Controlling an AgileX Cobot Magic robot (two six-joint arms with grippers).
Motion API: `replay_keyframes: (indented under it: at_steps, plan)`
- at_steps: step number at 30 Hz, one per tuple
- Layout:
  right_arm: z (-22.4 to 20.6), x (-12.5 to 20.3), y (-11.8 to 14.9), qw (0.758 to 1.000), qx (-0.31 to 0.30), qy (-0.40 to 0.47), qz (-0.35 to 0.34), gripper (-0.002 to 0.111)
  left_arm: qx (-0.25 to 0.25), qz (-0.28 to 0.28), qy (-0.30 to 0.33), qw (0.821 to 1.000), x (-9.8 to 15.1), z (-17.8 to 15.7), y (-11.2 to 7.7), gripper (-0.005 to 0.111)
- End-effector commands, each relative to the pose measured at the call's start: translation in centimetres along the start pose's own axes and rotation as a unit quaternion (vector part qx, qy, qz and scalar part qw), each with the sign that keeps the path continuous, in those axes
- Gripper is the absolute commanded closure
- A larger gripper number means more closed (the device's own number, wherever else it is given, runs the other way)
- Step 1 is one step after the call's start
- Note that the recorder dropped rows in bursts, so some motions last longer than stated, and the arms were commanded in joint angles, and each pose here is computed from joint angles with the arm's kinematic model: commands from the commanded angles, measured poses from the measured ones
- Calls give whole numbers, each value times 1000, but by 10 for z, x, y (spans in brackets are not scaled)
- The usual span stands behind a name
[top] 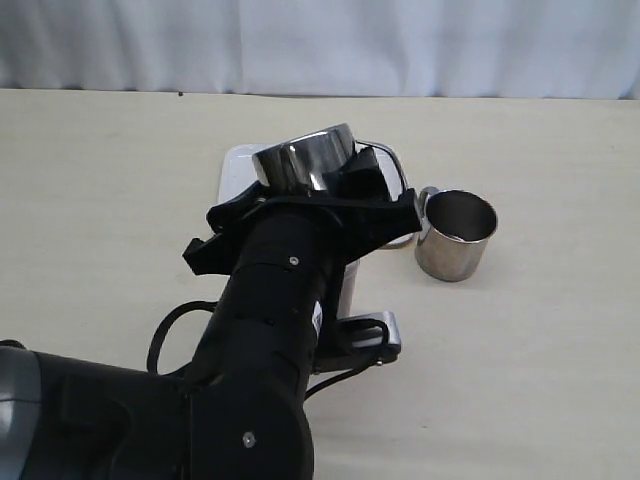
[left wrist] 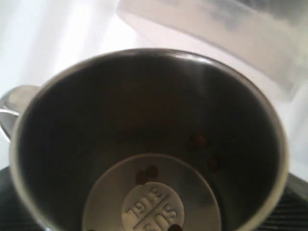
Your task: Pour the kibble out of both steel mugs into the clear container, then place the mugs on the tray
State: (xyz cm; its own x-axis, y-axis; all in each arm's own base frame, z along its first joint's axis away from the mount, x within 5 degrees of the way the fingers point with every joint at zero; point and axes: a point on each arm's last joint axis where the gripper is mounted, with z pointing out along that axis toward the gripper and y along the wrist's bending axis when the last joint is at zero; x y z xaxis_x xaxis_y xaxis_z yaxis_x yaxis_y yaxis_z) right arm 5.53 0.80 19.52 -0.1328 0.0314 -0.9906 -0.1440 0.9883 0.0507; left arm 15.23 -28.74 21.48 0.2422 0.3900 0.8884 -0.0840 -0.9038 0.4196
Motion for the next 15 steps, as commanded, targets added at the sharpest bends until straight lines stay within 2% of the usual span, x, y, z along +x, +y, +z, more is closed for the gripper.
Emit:
replay_keyframes:
  at_steps: [1, 4, 6, 7, 9, 11, 12, 14, 15]
  plan:
    - [0, 1, 0, 1000, -2, 0, -3, 103, 1, -5, 24, 1000, 4, -1, 2, 107]
    - [0, 1, 0, 1000, -2, 0, -3, 103, 3, -12, 37, 999, 8, -1, 4, 107]
    - [0, 1, 0, 1000, -2, 0, -3, 103, -5, -81, 45, 996, 21, -1, 12, 107]
    - [0, 1, 0, 1000, -2, 0, -3, 103, -13, -144, 51, 988, 30, -2, 19, 107]
    - [0, 1, 0, 1000, -2, 0, -3, 103, -18, -212, 61, 975, 45, 0, 23, 107]
    - [0, 1, 0, 1000, -2, 0, -3, 103, -19, -283, 75, 956, 65, 3, 23, 107]
    - [0, 1, 0, 1000, -2, 0, -3, 103, -24, -327, 62, 943, 72, 7, 22, 107]
    - [0, 1, 0, 1000, -2, 0, -3, 103, -29, -408, 34, 912, 89, 17, 19, 107]
    - [0, 1, 0, 1000, -2, 0, -3, 103, -19, -461, 9, 887, 96, 22, 14, 107]
